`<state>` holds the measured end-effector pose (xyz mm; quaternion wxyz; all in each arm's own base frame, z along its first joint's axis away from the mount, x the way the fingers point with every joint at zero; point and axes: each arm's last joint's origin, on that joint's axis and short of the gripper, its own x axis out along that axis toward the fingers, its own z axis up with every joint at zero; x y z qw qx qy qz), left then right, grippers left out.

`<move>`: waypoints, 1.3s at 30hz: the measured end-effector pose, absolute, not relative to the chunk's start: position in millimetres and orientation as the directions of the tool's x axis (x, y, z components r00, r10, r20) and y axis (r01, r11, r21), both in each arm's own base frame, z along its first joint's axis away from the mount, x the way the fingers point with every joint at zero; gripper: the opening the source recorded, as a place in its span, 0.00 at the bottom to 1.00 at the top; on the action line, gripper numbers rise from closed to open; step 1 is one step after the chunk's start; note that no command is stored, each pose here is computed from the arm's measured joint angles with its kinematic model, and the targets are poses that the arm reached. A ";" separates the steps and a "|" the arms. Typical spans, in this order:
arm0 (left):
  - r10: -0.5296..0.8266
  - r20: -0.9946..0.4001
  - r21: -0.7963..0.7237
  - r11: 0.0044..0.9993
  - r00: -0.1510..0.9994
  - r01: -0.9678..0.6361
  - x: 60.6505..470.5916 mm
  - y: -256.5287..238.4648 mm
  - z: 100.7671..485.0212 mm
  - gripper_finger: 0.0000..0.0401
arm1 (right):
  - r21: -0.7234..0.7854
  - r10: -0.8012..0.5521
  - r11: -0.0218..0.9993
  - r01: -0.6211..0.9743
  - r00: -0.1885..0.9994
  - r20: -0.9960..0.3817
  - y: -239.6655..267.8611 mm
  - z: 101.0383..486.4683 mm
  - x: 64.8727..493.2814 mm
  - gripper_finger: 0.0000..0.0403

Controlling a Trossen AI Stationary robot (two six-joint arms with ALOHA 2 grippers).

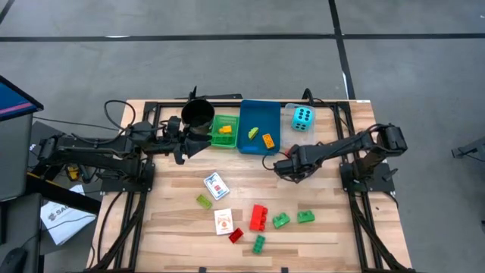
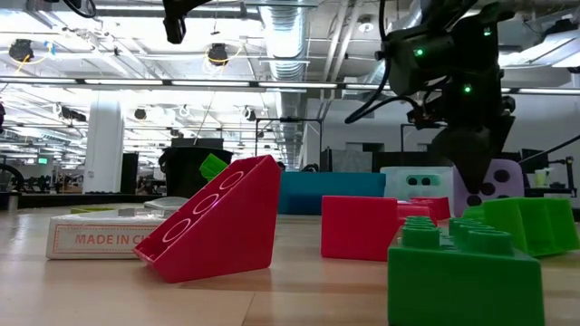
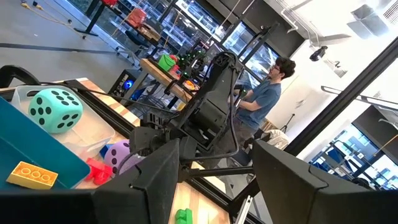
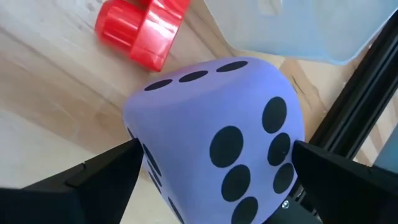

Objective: Pick & Place Toys
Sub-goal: Put the purple dice into the white transparent bin

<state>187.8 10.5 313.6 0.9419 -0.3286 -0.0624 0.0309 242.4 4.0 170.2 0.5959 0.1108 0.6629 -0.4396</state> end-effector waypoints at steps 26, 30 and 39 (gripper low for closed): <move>0.093 0.098 -0.623 0.782 0.991 -0.012 187.7 9.7 313.7 0.49 | -0.427 -0.317 0.440 0.790 -0.309 -0.897 4.4 195.9 250.1 0.74; 0.096 0.098 -0.623 0.782 0.991 -0.014 187.7 9.8 313.7 0.49 | -0.420 -0.339 0.409 0.810 -0.292 -0.894 3.1 209.3 255.8 0.72; 0.096 0.098 -0.623 0.782 0.991 -0.014 187.7 9.8 313.7 0.49 | -0.423 -0.453 0.407 0.810 -0.223 -0.863 4.0 256.8 268.5 0.47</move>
